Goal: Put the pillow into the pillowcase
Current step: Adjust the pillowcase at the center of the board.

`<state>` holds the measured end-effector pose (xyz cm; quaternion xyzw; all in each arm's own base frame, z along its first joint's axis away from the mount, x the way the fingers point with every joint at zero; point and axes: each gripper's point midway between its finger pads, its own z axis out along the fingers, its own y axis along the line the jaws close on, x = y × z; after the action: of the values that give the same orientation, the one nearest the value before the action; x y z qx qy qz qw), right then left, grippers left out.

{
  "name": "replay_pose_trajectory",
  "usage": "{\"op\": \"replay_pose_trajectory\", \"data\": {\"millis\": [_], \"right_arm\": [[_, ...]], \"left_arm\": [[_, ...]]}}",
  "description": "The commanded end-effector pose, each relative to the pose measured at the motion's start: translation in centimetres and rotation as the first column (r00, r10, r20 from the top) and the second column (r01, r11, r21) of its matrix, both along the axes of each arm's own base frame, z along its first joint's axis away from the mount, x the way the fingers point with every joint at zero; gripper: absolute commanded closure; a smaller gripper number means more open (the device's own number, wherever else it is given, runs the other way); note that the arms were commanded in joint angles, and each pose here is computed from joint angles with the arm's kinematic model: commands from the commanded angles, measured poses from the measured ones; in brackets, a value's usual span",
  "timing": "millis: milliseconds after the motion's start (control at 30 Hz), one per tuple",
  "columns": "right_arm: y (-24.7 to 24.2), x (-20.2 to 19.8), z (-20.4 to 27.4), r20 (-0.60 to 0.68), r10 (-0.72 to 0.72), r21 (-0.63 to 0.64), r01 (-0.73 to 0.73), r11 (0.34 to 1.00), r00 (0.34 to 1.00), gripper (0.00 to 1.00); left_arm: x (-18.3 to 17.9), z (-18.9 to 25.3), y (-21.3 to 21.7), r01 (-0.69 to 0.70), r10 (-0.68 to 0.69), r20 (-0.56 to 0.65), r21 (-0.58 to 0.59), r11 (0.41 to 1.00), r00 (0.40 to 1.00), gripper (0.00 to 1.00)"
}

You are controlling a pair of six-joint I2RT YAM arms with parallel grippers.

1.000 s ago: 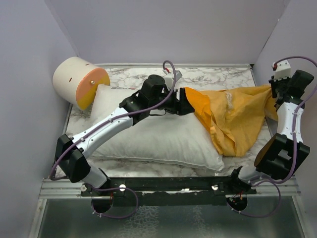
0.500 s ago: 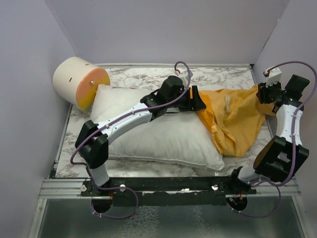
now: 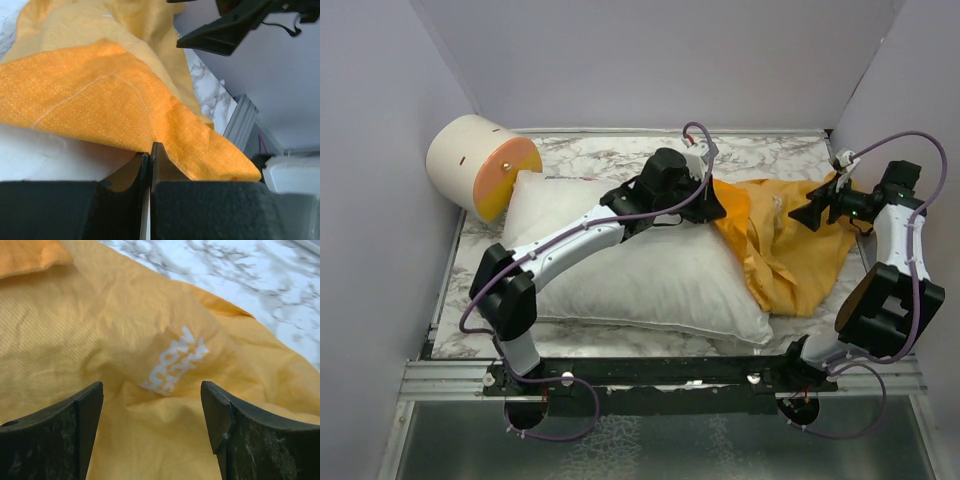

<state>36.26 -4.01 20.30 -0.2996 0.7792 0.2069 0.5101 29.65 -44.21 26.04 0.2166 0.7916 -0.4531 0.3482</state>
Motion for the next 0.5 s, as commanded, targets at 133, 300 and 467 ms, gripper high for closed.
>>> {"op": "replay_pose_trajectory", "data": {"millis": [133, 300, 467], "right_arm": [[8.3, -4.6, 2.9, 0.041, 0.292, 0.251, -0.293, 0.922, 0.955, 0.19], [12.9, -6.8, 3.6, 0.063, 0.417, 0.257, -0.418, 0.871, 0.907, 0.19], [15.2, -6.7, 1.1, 0.003, 0.421, 0.159, -0.417, 0.895, 0.907, 0.20]], "left_arm": [[-6.4, -0.4, 5.8, 0.104, -0.100, 0.106, -0.032, 0.994, 0.989, 1.00], [-5.3, -3.1, 10.3, -0.131, 0.127, 0.079, 0.036, 0.991, 0.989, 0.61], [-4.2, 2.2, 13.8, -0.302, 0.307, 0.171, -0.056, 0.952, 0.936, 0.38]]}}
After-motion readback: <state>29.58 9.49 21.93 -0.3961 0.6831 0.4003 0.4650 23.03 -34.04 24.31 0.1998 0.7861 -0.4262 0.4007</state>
